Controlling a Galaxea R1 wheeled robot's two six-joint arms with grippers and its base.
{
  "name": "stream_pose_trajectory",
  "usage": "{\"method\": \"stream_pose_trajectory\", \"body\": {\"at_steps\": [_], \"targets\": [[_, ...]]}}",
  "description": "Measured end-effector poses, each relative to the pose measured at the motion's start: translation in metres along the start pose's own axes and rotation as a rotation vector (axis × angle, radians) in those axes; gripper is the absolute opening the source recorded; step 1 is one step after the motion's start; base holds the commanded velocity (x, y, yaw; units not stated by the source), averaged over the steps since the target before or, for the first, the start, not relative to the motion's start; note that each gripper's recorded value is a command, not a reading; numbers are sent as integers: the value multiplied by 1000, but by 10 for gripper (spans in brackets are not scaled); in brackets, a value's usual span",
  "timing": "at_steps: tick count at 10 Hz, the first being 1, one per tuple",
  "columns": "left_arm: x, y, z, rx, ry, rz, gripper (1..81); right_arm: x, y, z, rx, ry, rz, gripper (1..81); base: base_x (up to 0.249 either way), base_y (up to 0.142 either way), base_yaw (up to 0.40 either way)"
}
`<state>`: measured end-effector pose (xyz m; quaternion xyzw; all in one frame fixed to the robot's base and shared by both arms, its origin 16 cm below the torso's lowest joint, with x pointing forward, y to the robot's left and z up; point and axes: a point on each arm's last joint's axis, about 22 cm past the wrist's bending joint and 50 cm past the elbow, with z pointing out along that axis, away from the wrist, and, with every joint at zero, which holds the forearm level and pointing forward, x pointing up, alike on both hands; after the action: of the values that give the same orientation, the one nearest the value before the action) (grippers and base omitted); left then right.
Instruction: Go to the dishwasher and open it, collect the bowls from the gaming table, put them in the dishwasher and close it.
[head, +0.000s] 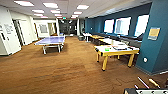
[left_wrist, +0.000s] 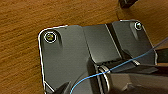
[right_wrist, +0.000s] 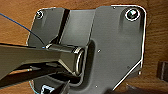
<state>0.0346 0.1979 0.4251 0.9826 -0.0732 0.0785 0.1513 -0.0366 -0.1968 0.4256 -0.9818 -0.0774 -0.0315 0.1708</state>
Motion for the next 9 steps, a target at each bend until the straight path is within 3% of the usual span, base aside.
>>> {"method": "stream_pose_trajectory", "body": {"at_steps": [7, 9], "targets": [[-1, 0, 0, 0, -2, -1, 811, 0, 1, 0, -1, -1, 0, 811, 116, 61, 0], [-1, -1, 0, 2, -2, -1, 811, 0, 1, 0, -1, -1, 0, 811, 116, 0, 0]]}}
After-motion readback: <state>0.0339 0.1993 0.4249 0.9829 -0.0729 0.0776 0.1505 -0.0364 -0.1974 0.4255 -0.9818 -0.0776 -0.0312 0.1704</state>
